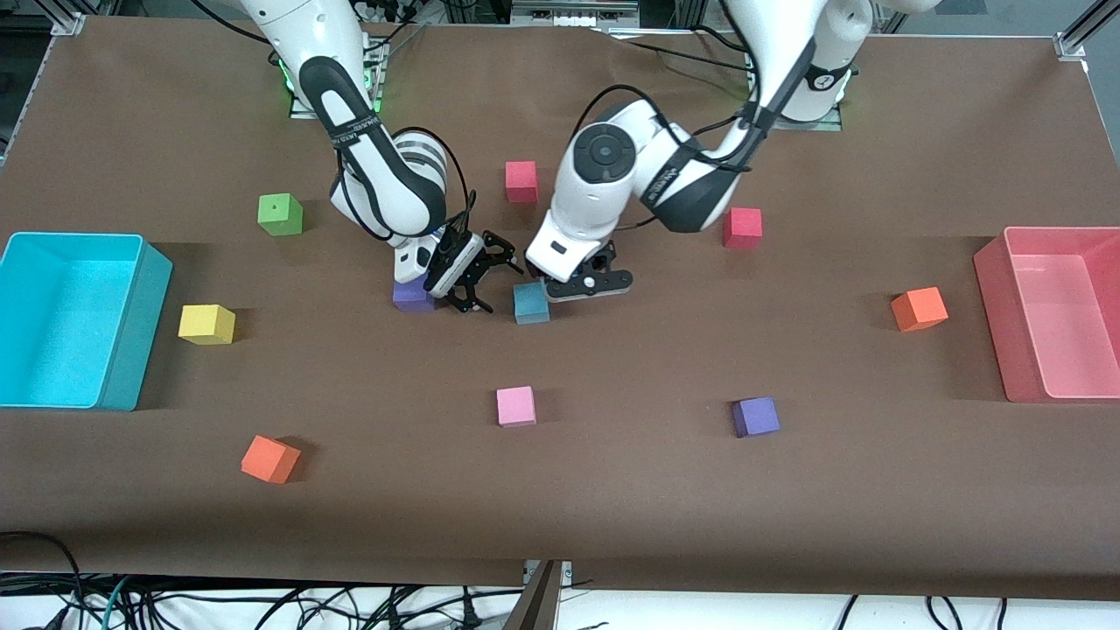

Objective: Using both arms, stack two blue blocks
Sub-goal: 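Grasp the second light blue cube with the left gripper and carry it over, then lower the held cube onto the placed cube and open the left gripper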

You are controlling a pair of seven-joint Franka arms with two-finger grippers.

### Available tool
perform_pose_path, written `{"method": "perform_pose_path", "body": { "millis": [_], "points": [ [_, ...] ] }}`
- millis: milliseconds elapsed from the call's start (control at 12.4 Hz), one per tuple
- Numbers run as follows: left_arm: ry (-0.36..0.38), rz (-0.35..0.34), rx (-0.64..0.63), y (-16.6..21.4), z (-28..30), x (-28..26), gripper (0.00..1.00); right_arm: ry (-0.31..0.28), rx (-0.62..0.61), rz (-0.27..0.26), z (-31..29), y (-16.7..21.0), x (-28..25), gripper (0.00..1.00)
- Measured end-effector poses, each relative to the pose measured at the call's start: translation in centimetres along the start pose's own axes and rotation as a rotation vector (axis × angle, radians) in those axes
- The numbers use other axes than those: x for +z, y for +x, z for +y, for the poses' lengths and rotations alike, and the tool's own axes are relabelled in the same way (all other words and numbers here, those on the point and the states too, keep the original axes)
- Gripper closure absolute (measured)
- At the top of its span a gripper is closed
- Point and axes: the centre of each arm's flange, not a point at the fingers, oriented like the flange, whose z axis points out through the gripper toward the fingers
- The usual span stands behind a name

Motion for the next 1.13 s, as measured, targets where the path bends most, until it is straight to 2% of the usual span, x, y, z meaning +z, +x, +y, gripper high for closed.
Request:
{"method": "perform_pose_path", "body": {
  "millis": [646,1131],
  "points": [
    [-0.007,0.024,-0.035,1.7,2.0,2.6,0.46,-0.003,0.002,0.0,0.2,-0.1,-0.1,0.0],
    [0.008,0.011,-0.011,0.0,3.0,4.3,0.46,-0.004,0.003,-0.002,0.2,-0.2,-0.1,0.0]
  ]
}}
